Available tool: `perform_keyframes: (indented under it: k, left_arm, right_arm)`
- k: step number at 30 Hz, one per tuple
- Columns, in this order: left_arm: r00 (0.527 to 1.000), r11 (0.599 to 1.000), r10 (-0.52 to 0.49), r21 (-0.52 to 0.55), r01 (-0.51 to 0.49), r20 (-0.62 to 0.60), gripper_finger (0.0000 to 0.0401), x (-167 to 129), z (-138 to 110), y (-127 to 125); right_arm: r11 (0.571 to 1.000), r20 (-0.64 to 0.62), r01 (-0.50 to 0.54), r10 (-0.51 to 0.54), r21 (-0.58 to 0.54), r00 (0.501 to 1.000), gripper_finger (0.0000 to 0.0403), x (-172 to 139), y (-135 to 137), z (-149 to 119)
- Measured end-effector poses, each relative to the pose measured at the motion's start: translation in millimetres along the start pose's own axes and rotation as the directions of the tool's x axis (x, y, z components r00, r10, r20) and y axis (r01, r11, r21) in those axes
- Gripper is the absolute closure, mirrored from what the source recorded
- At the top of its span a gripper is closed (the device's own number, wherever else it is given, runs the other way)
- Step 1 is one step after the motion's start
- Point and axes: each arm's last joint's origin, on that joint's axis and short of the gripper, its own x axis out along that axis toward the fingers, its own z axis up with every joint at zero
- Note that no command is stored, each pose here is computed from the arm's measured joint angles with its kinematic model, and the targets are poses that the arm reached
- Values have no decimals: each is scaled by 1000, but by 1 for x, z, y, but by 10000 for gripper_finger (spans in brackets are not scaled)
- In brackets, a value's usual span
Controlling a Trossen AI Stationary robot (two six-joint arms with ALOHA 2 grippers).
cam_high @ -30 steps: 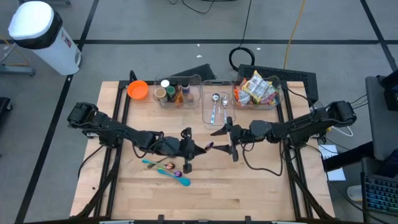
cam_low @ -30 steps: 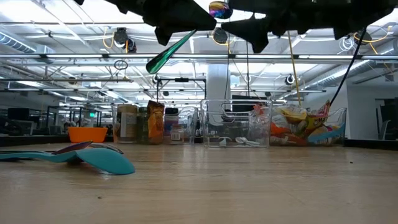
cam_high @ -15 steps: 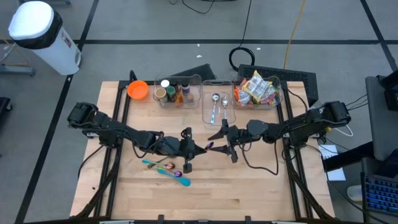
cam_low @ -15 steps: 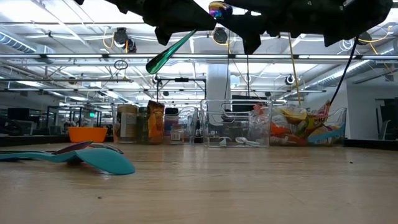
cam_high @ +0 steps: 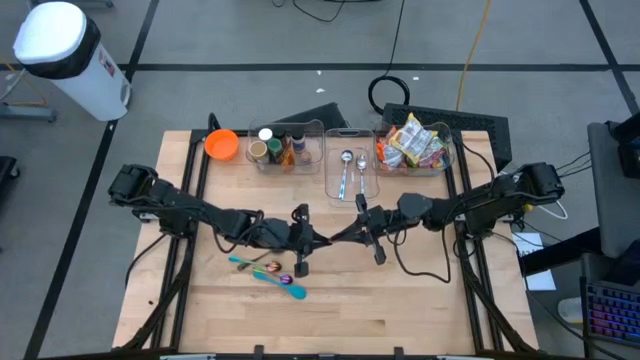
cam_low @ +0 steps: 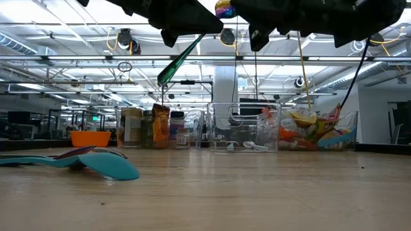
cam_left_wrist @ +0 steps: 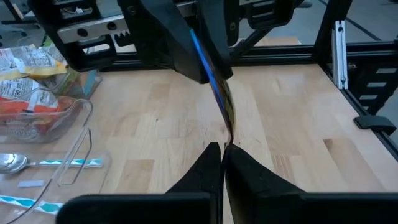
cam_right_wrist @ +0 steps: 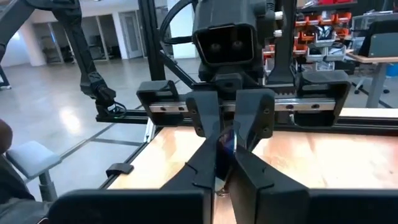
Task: Pick & Place Food Item
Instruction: Put the top purple spoon into the center transparent bin
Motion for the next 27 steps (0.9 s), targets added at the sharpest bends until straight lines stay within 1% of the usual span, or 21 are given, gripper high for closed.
perform_keyframes:
  k: [4,11,14,17,19,24,27]
  left_arm:
    - [1000,1000,2,-31,-2,7,377,0,1,1]
    - [1000,999,-1,-43,2,19,373,0,2,0]
    - [999,998,16,-66,-14,29,354,-1,3,-1]
    - [998,995,48,-85,-45,39,314,-1,4,1]
    - [997,995,55,-90,-50,55,280,-1,6,1]
    - [992,992,52,-116,-39,111,194,-7,16,2]
    - [989,991,32,-135,-13,142,156,-15,24,2]
  right_arm:
    - [999,13,-31,31,-14,999,398,0,1,1]
    - [999,27,-52,52,-14,998,401,0,1,3]
    - [998,32,-52,52,-19,998,402,0,2,3]
    - [999,35,-45,46,-26,998,402,0,1,4]
    - [999,39,-44,45,-27,998,402,0,1,4]
    - [999,41,-46,47,-25,998,402,0,1,4]
    - [999,40,-47,48,-24,998,402,0,1,4]
